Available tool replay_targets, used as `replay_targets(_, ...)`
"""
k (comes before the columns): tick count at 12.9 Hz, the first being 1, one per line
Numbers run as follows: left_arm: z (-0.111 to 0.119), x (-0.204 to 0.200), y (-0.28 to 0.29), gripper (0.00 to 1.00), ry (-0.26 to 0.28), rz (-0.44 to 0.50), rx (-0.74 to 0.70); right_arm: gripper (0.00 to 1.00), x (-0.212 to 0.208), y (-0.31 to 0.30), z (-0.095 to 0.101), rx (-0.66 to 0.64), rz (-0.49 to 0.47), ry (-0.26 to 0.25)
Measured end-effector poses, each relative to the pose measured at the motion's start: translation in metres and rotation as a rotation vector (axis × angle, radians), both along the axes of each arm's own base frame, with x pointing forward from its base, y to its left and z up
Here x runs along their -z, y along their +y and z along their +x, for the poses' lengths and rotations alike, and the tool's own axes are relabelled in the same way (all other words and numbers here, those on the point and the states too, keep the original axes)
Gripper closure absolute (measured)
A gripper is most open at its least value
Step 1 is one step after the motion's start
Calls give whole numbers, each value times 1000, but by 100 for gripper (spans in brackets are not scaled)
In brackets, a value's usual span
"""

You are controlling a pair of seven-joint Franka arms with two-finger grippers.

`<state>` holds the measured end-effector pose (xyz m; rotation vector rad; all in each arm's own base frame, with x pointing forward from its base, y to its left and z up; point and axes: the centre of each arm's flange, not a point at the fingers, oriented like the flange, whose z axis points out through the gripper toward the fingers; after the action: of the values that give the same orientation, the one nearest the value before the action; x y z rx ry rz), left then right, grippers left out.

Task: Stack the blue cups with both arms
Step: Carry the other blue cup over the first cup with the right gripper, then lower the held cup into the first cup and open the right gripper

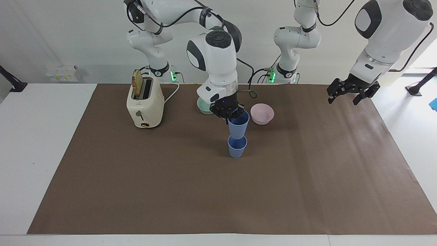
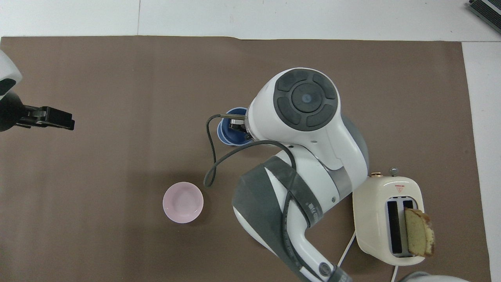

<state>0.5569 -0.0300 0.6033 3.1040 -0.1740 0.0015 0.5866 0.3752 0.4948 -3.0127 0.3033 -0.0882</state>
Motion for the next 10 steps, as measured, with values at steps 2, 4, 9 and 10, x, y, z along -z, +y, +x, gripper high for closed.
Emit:
replay_targets(2,-1,-2,0,0,-1,0,0,96,10,2,3,-2,-5,4)
replay_targets(4,-1,-2,0,0,-2,0,0,96,15,4,5,-3,0,-1)
replay_targets(9,-1,-4,0,0,-6,0,1,96,25,7,4,-8,-2,5)
replay_targets(10,-1,-4,0,0,-7,-1,1,96,31,9,4,-9,-1,5)
